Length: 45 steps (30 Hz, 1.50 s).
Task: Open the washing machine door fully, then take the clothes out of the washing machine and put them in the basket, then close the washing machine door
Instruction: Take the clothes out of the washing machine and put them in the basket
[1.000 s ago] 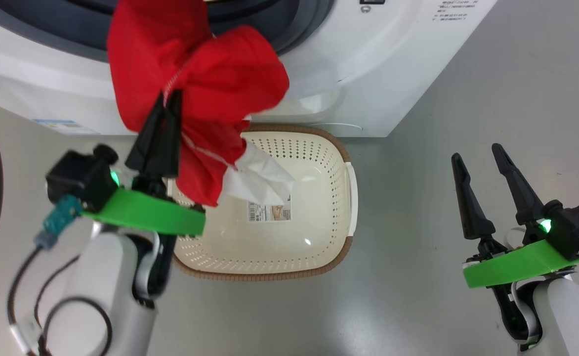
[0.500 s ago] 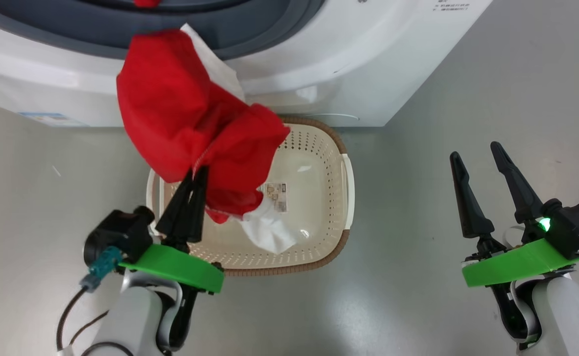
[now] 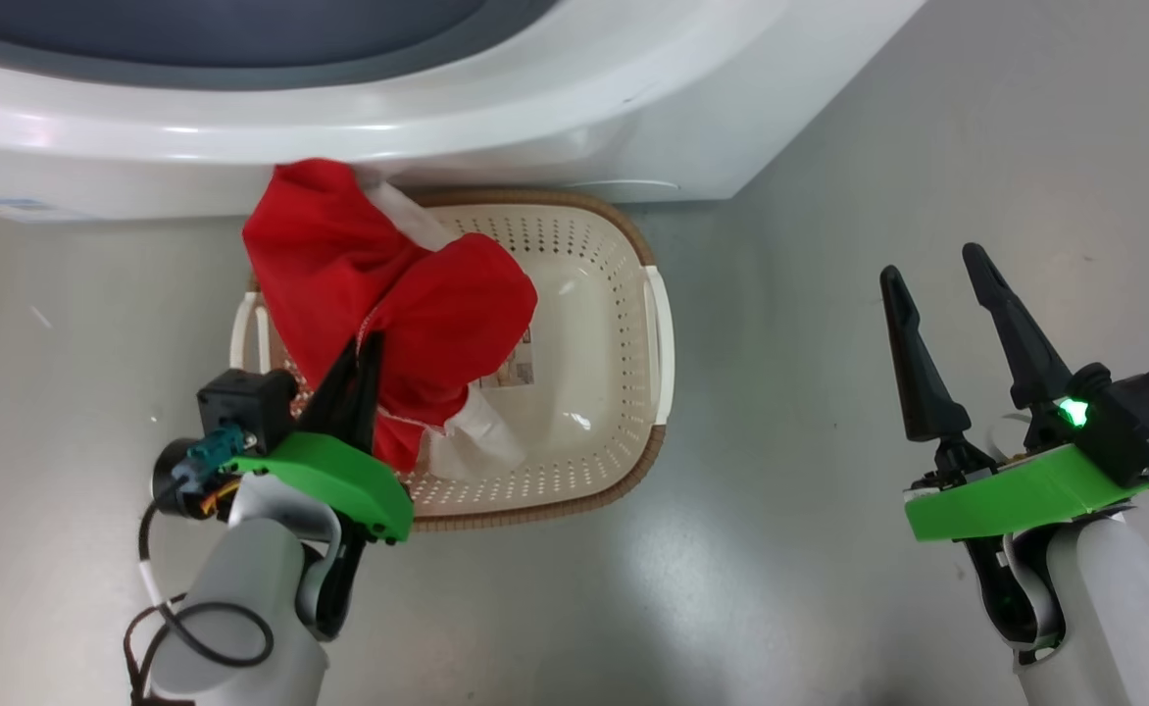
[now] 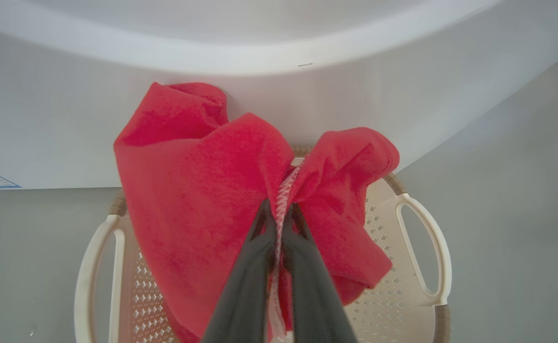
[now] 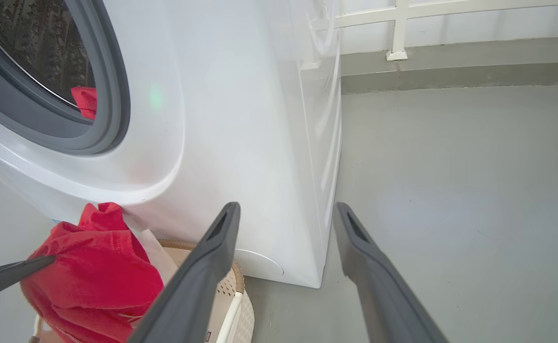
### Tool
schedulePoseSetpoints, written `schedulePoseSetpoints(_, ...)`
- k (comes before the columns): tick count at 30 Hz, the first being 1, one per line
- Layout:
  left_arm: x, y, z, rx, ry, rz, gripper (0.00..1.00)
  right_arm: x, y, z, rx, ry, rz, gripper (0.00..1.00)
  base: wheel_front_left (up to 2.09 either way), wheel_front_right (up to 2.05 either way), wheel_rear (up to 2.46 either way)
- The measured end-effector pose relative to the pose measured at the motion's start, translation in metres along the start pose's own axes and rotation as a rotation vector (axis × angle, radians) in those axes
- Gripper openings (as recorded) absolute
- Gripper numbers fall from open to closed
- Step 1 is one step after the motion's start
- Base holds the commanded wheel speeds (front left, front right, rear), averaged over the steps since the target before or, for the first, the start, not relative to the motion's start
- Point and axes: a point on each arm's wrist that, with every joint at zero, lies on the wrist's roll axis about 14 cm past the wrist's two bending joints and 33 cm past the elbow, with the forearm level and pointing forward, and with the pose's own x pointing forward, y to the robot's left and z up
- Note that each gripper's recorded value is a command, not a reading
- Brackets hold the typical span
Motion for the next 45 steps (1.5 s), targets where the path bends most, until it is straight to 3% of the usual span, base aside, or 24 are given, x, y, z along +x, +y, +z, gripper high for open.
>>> schedulePoseSetpoints(17, 0.038, 0.003, -0.074, 0.020, 0.252, -0.008, 0.00, 0.010, -0.018, -0.024, 0.005, 0.040, -0.042, 1.00, 0.00, 0.00, 0.00)
schedulePoseSetpoints(30, 0.057, 0.006, -0.100, 0.046, 0.346, -0.015, 0.00, 0.018, -0.025, -0.036, 0.003, 0.059, -0.049, 1.00, 0.00, 0.00, 0.00)
schedulePoseSetpoints(31, 0.058, 0.006, -0.101, 0.046, 0.348, -0.014, 0.07, 0.018, -0.025, -0.037, 0.003, 0.061, -0.051, 1.00, 0.00, 0.00, 0.00)
schedulePoseSetpoints(32, 0.058, 0.007, -0.101, 0.047, 0.350, -0.013, 0.26, 0.018, -0.026, -0.037, 0.003, 0.062, -0.052, 1.00, 0.00, 0.00, 0.00)
schedulePoseSetpoints(33, 0.058, 0.007, -0.101, 0.046, 0.351, -0.012, 0.47, 0.018, -0.026, -0.037, 0.003, 0.061, -0.052, 1.00, 0.00, 0.00, 0.00)
schedulePoseSetpoints(34, 0.058, 0.007, -0.101, 0.046, 0.350, -0.011, 0.87, 0.018, -0.025, -0.037, 0.003, 0.060, -0.052, 1.00, 0.00, 0.00, 0.00)
schedulePoseSetpoints(35, 0.058, 0.007, -0.100, 0.046, 0.349, -0.011, 1.00, 0.018, -0.025, -0.036, 0.003, 0.058, -0.051, 1.00, 0.00, 0.00, 0.00)
schedulePoseSetpoints(45, 0.060, 0.006, -0.073, 0.028, 0.272, -0.007, 1.00, 0.020, -0.019, -0.027, 0.004, 0.036, -0.036, 1.00, 0.00, 0.00, 0.00)
